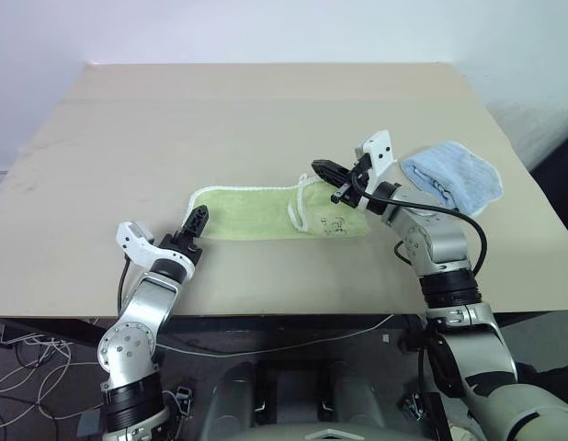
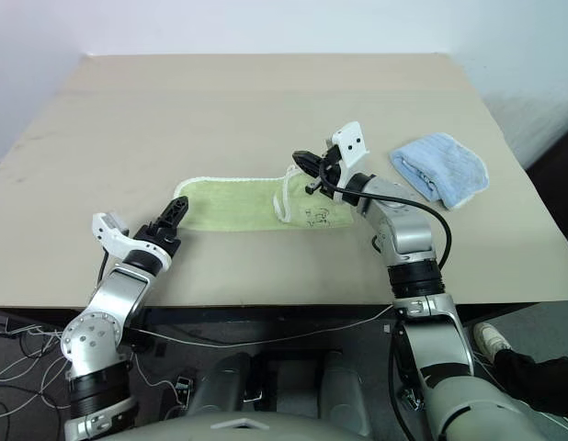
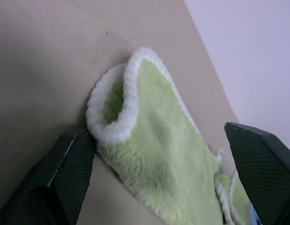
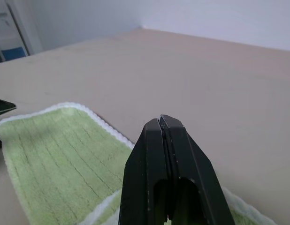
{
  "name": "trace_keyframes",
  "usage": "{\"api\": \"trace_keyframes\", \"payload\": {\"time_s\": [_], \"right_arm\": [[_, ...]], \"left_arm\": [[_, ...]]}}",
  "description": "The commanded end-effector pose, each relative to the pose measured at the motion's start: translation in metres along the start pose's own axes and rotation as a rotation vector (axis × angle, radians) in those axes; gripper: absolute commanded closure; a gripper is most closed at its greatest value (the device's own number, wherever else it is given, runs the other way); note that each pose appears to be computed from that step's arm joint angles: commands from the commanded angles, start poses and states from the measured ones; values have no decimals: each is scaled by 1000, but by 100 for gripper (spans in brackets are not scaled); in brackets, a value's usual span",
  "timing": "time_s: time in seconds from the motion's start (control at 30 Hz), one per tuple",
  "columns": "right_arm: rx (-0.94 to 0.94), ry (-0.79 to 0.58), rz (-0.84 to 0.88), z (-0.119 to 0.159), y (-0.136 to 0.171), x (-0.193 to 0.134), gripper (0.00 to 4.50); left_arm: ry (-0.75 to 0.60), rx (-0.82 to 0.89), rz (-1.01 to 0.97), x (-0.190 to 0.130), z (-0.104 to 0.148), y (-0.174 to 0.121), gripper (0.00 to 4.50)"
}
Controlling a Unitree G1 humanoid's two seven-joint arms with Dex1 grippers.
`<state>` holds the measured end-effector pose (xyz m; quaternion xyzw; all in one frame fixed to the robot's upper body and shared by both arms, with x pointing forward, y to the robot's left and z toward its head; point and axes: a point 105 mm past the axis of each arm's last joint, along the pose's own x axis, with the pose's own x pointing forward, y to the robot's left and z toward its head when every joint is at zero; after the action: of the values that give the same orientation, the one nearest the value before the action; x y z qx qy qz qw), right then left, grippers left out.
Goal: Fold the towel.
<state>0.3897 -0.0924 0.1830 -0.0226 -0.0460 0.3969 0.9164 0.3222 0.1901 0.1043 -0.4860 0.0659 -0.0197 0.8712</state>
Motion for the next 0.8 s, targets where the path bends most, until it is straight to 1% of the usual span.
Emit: {"api": "trace_keyframes", "payload": {"time_s": [0.03, 0.1, 0.37, 0.47, 0.63, 0.67, 0.8], "right_arm": [[-3, -52, -16, 12, 3, -3, 449], [-1, -56, -27, 12, 3, -5, 450], [3, -63, -53, 13, 2, -9, 450], [5, -67, -55, 13, 2, -9, 450], [7, -71, -59, 13, 3, -8, 450], [7, -72, -60, 13, 2, -8, 450], [3, -74, -69, 14, 1, -9, 450]], "left_arm": [[44, -37, 74, 10, -8, 17, 18], [48, -39, 73, 12, -8, 17, 62], [41, -49, 67, 15, -3, 18, 352], [22, -63, 60, 15, 2, 18, 447], [-19, -63, 43, 14, 17, 15, 447], [-39, -56, 39, 13, 24, 14, 447], [-147, 1, 4, 5, 66, 9, 447]]}}
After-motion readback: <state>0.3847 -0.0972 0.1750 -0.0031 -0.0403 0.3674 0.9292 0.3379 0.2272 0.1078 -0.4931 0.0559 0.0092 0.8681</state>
